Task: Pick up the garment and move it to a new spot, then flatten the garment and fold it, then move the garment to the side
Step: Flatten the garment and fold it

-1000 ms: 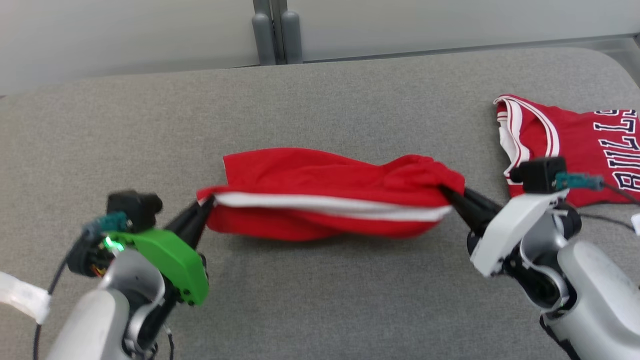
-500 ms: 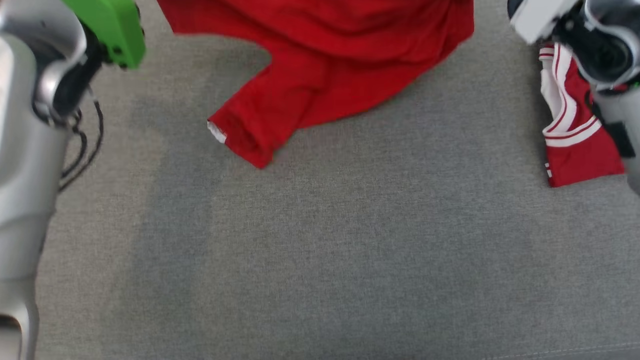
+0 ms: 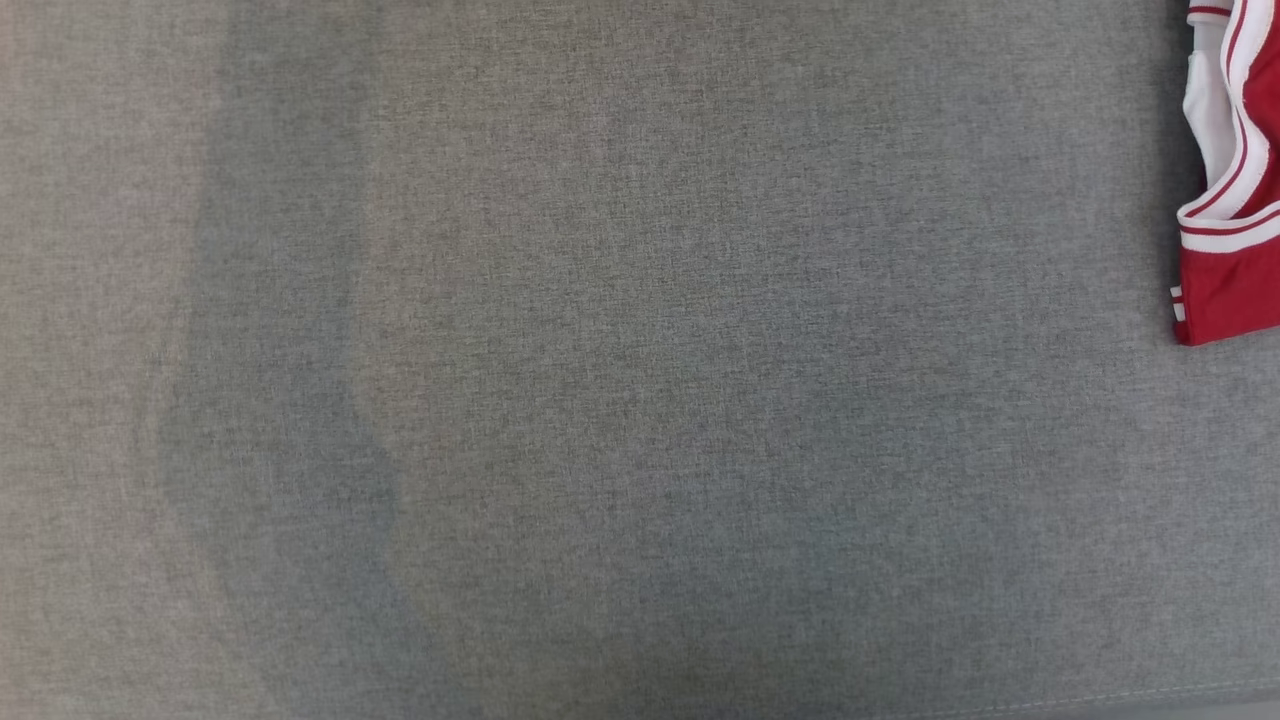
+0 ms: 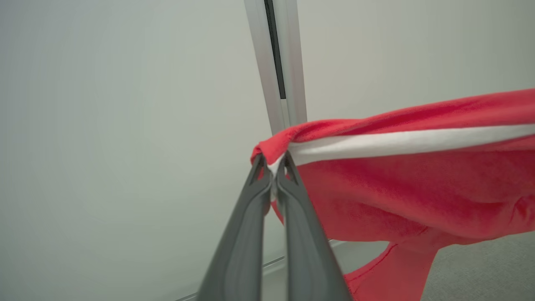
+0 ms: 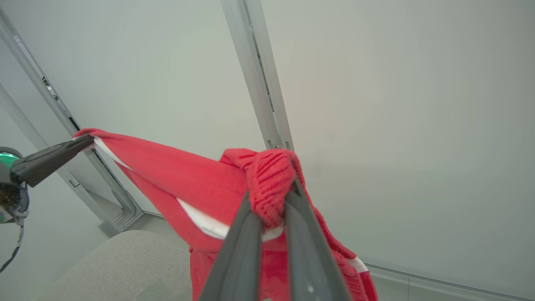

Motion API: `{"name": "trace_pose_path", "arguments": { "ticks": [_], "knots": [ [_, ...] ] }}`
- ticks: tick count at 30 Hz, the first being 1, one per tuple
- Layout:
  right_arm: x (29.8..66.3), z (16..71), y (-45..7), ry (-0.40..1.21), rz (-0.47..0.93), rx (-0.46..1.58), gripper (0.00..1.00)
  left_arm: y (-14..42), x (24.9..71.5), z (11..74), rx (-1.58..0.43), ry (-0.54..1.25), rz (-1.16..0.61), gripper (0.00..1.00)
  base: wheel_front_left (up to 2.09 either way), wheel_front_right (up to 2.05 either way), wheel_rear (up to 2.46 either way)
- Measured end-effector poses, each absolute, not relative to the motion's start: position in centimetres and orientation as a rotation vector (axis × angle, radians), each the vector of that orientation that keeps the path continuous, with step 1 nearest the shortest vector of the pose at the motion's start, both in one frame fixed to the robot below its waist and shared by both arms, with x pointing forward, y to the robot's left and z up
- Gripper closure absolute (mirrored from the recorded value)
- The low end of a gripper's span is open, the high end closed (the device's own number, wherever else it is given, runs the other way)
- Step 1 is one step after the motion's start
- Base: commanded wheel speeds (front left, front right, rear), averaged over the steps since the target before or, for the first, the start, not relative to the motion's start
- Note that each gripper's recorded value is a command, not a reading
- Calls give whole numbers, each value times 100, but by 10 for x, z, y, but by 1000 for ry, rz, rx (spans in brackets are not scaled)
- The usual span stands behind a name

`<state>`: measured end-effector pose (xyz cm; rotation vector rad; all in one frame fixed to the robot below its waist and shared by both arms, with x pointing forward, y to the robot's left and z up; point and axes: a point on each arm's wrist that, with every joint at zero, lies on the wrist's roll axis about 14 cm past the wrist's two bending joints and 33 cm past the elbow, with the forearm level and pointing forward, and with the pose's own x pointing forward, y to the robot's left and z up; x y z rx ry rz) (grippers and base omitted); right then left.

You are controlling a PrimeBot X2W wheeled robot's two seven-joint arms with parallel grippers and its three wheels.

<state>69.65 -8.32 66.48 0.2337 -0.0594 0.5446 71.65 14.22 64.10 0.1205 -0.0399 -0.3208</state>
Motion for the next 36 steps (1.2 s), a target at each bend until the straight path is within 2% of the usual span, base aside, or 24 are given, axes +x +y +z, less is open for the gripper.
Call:
{"name": "trace_pose_path", "arguments": {
  "ticks": [7, 13, 22, 28, 36],
  "knots": [
    [692, 658, -77, -34, 561, 194, 100, 141, 715, 640, 125, -18, -318, 100, 0, 0, 0],
    [656, 584, -61, 143, 604, 193, 100, 150, 682, 564, 128, 184, -323, 100, 0, 0, 0],
    [556, 493, -57, 431, 664, 150, 100, 161, 566, 460, 154, 560, -412, 100, 0, 0, 0],
    [477, 457, -62, 629, 710, 119, 100, 176, 482, 440, 139, 738, -464, 100, 0, 0, 0],
    [396, 446, -83, 764, 737, 76, 100, 180, 372, 445, 134, 929, -519, 100, 0, 0, 0]
  ]
}}
